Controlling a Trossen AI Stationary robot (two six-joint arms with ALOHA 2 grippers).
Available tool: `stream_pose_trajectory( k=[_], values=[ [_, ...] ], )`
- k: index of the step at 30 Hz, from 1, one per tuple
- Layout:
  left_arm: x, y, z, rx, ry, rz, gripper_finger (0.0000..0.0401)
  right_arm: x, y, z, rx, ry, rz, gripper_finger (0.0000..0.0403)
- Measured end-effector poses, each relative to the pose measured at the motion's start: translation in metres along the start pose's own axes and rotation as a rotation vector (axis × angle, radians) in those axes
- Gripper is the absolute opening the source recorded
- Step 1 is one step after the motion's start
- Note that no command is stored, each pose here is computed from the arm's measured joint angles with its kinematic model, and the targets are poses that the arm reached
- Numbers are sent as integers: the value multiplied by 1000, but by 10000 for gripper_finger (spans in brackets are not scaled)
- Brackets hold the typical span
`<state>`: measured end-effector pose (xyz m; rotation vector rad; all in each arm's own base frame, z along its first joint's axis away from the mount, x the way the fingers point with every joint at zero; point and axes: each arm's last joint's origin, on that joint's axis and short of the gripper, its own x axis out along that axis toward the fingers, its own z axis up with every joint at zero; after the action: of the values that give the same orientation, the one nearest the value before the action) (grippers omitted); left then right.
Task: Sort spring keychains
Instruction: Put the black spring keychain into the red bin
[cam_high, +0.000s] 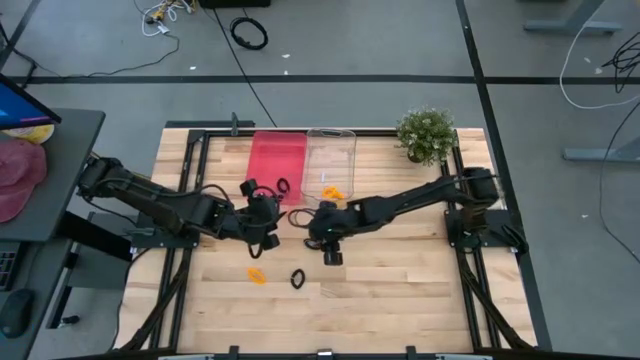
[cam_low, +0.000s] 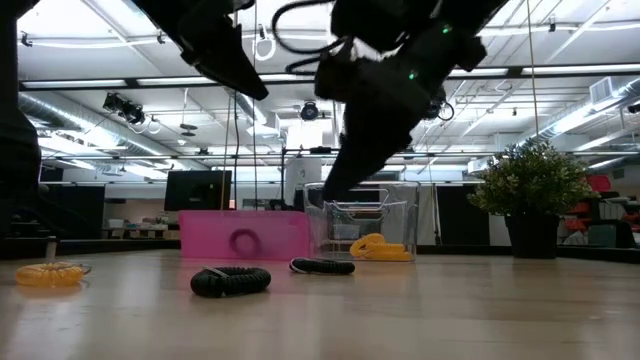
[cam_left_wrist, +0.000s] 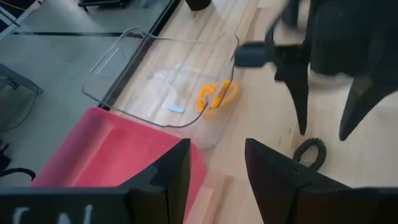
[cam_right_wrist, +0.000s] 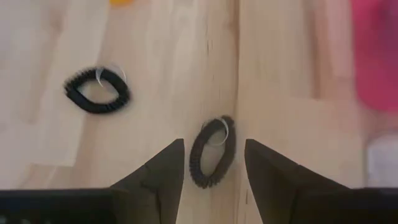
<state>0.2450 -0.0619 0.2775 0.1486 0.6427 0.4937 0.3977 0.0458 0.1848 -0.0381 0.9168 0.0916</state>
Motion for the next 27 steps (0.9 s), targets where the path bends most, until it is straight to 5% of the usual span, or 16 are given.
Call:
stream_pose_trajectory(
  k=[16,23,27],
  values=[
    [0,1,-1,8,8,7,156,66,-29,-24,46,192,-38,164],
    [0,1,-1,7,8,5,156,62,-34,-26,-45,237,-31,29],
    [0,1,-1,7,9,4,156,60,-30,-19,-76,245,-29,21]
  ],
)
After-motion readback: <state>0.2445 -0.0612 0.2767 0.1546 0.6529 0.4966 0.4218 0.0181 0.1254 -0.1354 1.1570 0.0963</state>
